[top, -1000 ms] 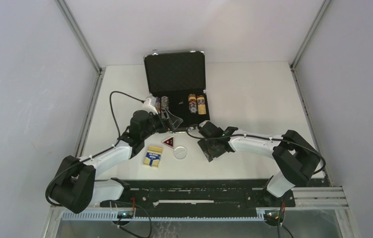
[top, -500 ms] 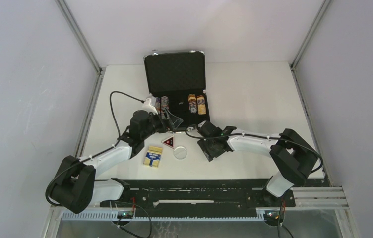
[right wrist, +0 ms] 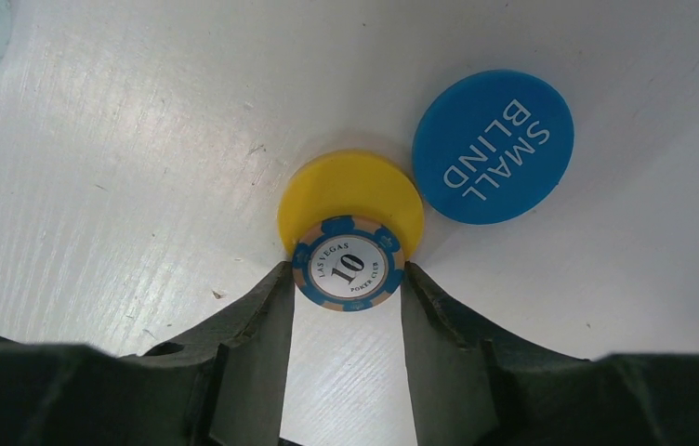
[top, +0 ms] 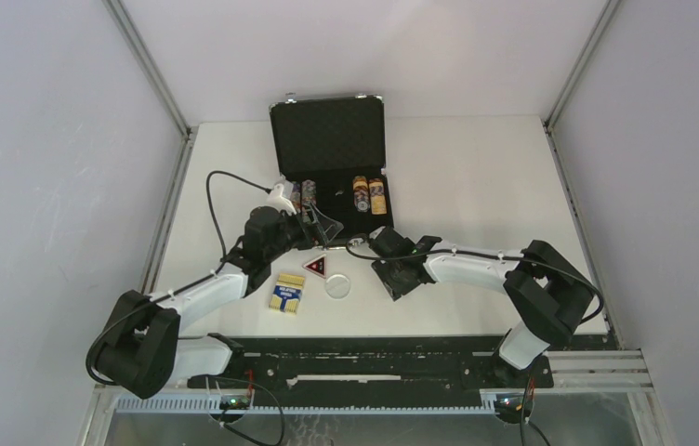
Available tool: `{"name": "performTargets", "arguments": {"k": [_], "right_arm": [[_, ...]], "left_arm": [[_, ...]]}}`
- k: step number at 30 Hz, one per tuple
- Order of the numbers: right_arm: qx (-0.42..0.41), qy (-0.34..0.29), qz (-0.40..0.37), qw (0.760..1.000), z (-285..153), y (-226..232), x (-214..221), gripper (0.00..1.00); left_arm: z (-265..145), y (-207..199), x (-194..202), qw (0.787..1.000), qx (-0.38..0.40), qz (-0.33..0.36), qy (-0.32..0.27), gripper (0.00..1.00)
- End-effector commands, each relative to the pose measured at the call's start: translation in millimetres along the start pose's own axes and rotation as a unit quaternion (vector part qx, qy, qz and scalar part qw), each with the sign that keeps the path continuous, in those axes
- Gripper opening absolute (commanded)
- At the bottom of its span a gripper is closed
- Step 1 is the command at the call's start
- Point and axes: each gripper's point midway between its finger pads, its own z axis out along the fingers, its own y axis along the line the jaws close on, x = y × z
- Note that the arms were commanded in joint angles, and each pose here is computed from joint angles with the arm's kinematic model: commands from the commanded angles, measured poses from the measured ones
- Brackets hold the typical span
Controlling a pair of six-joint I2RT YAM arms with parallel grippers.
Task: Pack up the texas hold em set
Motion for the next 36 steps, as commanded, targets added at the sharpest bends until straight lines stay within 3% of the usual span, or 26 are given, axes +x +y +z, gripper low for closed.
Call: {"name": "performTargets", "arguments": {"k": [1, 13, 21, 27, 36], "right_arm": [[-0.002, -0.019, -0.012, 1.000, -4.7, 4.8, -14.1, 0.49], [0.014, -0.058, -0.013, 0.998, -24.1, 2.5, -25.4, 0.37], [0.023, -0.098, -0.019, 0.995, -38.5, -1.8, -33.7, 0.35], [0.055, -0.152, -0.027, 0.986, -54.4, -11.4, -43.4, 0.35], [0.068, -0.224, -0.050, 0.971, -76.3, -9.2, -61.6, 0.35]], "left_arm": [[1.6, -10.4, -9.4, 1.000, 0.021, 0.004, -0.010, 0.85], [1.2, -10.9, -9.8, 1.000, 0.021, 0.003, -0.010, 0.85], [13.6, -6.9, -0.1, 0.999, 0.010, -0.038, 0.027, 0.85], [21.2, -45.1, 21.2, 0.982, 0.119, -0.085, 0.121, 0.82], [20.6, -96.8, 56.2, 0.945, 0.237, -0.070, 0.213, 0.75]]}}
